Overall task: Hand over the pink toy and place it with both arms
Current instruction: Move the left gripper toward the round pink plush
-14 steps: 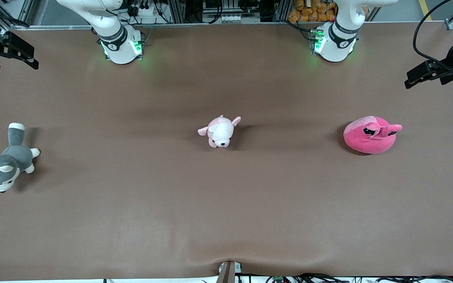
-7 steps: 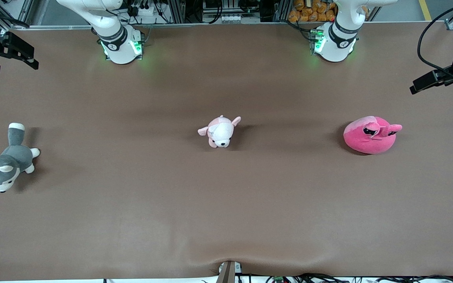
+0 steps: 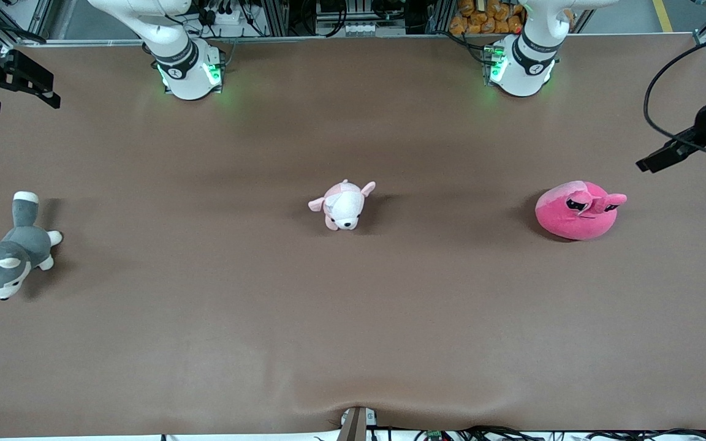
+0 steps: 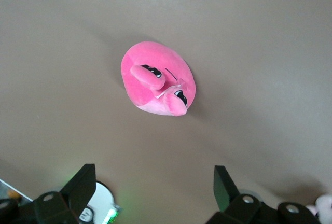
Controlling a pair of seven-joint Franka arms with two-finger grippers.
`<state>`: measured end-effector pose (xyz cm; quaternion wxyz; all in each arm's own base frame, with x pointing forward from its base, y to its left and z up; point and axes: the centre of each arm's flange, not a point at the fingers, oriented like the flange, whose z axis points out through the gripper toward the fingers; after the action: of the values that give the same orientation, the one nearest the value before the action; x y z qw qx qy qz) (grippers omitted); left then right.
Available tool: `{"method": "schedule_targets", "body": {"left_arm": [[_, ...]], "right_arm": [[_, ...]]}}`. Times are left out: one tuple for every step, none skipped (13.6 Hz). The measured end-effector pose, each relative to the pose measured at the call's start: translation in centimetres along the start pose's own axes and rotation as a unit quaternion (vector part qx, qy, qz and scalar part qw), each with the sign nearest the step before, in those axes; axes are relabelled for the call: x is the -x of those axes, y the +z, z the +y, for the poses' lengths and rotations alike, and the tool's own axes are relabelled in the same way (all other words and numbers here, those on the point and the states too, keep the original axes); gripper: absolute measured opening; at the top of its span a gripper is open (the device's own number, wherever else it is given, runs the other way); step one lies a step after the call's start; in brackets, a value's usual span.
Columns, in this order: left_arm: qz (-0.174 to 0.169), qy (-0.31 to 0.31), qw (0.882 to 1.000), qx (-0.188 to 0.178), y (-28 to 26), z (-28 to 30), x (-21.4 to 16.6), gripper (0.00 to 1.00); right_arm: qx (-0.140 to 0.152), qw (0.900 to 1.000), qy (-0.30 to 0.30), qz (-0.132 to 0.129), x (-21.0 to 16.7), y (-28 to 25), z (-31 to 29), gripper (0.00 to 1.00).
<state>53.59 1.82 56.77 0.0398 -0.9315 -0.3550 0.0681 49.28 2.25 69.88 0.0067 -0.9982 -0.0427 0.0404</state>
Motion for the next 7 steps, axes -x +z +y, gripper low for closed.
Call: {"method": "schedule_targets", "body": {"left_arm": [[-0.003,-0.045,0.999,-0.003,0.7,0.4,-0.2,1.00],[-0.005,-0.086,0.996,-0.007,1.3,0.8,-0.6,1.00],[-0.008,-0.118,0.993,-0.011,2.0,1.3,-1.1,1.00],[-0.009,-0.139,0.990,-0.014,2.6,1.8,-1.6,1.00],[-0.011,-0.150,0.988,-0.017,3.0,2.4,-2.2,1.00],[-0.014,-0.160,0.987,-0.021,3.4,2.7,-2.6,1.00],[-0.017,-0.178,0.984,-0.026,3.7,2.6,-3.0,1.00]], "right_arm": [[0.000,1.000,0.000,0.000,0.0,0.0,0.0,1.00],[0.000,1.000,0.000,0.000,0.0,0.0,0.0,1.00],[0.000,1.000,0.000,0.000,0.0,0.0,0.0,1.00],[0.000,1.000,0.000,0.000,0.0,0.0,0.0,1.00],[0.000,1.000,0.000,0.000,0.0,0.0,0.0,1.00],[0.000,1.000,0.000,0.000,0.0,0.0,0.0,1.00],[0.000,1.000,0.000,0.000,0.0,0.0,0.0,1.00]]}}
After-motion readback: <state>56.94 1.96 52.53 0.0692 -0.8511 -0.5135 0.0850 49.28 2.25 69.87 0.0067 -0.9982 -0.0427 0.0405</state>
